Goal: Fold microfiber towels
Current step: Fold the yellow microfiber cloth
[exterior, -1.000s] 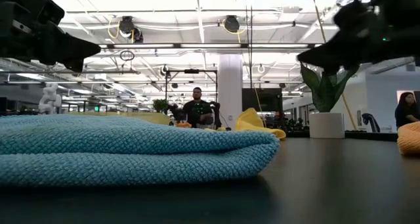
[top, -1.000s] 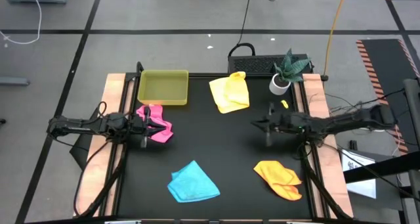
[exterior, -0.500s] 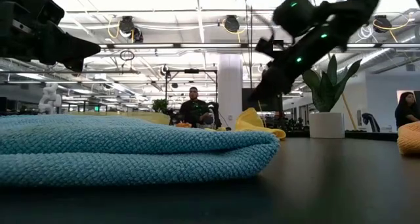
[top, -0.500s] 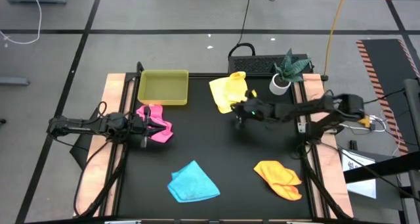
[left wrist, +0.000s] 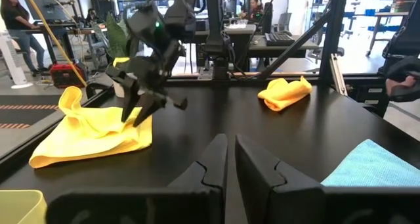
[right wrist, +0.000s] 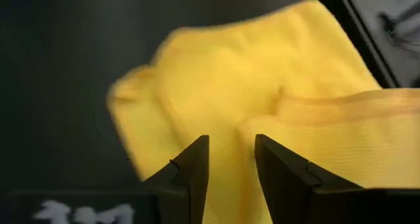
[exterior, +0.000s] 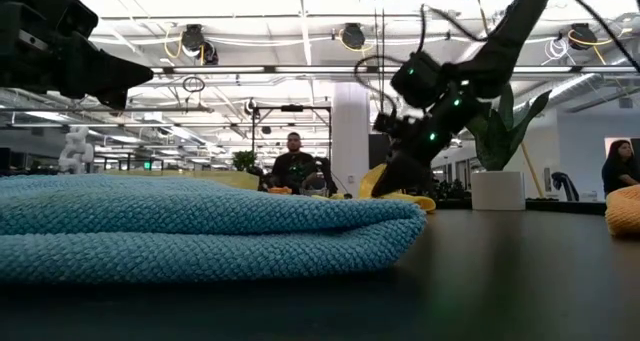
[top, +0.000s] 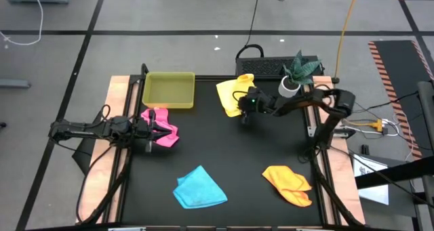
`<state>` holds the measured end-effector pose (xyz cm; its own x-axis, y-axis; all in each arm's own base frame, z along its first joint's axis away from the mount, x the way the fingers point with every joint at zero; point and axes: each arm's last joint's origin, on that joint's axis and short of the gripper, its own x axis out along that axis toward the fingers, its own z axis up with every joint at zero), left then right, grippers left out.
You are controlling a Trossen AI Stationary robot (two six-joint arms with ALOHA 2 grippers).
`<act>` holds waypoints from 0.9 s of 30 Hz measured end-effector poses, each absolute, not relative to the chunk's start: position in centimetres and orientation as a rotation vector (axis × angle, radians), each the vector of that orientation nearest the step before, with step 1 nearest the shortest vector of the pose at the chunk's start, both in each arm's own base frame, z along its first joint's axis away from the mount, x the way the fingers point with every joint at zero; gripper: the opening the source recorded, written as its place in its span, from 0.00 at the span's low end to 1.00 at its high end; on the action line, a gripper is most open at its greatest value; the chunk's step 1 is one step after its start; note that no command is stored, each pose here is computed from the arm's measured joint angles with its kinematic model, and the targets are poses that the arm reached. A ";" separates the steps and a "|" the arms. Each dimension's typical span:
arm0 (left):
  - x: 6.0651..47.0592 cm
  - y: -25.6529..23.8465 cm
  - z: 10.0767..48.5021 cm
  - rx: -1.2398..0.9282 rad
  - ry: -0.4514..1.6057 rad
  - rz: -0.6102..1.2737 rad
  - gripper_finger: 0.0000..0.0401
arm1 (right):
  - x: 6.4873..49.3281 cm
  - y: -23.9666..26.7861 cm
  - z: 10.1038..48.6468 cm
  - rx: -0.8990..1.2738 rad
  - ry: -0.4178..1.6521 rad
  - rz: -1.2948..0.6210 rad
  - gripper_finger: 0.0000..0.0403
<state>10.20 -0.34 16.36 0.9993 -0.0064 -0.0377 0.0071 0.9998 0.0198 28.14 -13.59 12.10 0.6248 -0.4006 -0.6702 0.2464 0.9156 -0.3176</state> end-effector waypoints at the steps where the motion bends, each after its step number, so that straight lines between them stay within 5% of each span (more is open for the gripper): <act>1: 10.2 -0.3 16.4 0.020 0.037 -0.006 0.08 | 28.4 -13.8 11.9 -0.228 0.831 -0.397 0.28; 20: 10.2 -0.3 16.4 0.020 0.036 0.009 0.08 | 29.1 -14.7 12.2 -0.299 0.889 -0.531 0.02; 27: 10.2 -0.3 16.4 0.020 0.036 0.009 0.08 | 29.1 -14.7 12.6 -0.286 0.867 -0.545 0.00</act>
